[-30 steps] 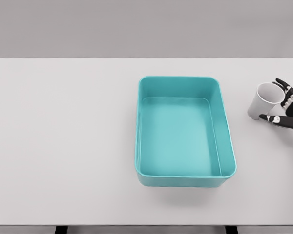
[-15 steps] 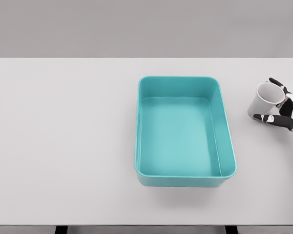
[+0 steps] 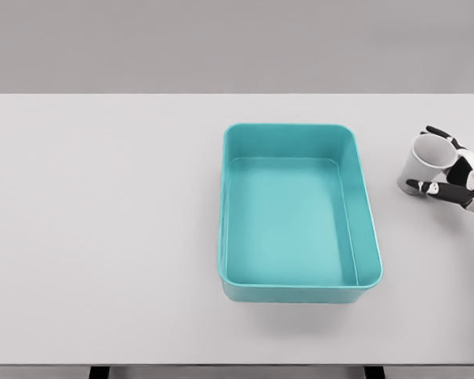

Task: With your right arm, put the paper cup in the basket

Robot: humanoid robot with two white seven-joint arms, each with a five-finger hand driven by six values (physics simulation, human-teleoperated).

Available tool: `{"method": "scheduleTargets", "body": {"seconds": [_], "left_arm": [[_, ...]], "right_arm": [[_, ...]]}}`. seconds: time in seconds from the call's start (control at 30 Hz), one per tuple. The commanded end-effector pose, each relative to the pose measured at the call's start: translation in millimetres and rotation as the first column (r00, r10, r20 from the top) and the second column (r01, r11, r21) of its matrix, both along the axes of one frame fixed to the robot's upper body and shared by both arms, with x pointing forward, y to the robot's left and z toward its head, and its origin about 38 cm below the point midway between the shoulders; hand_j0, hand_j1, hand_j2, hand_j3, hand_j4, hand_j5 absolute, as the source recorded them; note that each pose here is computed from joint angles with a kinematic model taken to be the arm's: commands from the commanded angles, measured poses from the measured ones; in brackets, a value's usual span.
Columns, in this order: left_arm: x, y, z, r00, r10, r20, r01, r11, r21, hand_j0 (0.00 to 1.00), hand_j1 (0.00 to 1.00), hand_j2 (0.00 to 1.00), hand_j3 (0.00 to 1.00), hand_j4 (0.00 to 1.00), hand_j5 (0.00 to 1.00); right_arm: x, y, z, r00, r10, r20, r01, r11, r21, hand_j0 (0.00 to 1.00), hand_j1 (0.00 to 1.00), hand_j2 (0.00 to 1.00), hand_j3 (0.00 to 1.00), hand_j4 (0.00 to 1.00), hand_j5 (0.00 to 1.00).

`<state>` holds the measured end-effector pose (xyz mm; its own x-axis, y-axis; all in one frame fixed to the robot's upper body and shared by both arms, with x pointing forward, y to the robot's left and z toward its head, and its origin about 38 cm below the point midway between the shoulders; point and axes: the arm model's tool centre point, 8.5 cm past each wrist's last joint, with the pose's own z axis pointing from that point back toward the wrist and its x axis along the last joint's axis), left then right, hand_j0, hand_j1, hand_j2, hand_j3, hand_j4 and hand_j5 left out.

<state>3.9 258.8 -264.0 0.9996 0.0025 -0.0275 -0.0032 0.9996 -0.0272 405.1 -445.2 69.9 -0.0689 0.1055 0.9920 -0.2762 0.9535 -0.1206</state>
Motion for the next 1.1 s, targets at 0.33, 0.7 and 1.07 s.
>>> {"method": "scheduleTargets", "body": {"seconds": [0.33, 0.7, 1.07], "left_arm": [[-0.4, 0.0, 0.0, 1.000, -0.001, -0.001, 0.001, 1.000, -0.001, 1.00, 1.00, 1.00, 1.00, 1.00, 1.00], [0.2, 0.1, 0.0, 1.000, -0.001, 0.001, 0.001, 1.000, 0.001, 1.00, 1.00, 1.00, 1.00, 1.00, 1.00], [0.2, 0.0, 0.0, 1.000, 0.001, 0.001, -0.001, 1.000, -0.001, 1.00, 1.00, 1.00, 1.00, 1.00, 1.00]], "right_arm": [[0.4, -0.1, 7.4, 1.000, 0.020, 0.019, -0.019, 0.999, -0.034, 0.53, 0.53, 0.53, 0.53, 0.53, 0.53], [3.8, 18.2, 44.8, 0.984, 0.090, 0.152, -0.079, 0.994, -0.074, 0.49, 0.49, 0.49, 0.49, 0.49, 0.49], [-9.6, 42.4, 87.9, 0.935, 0.186, 0.301, -0.149, 0.979, -0.141, 0.46, 0.46, 0.46, 0.46, 0.46, 0.46]]}}
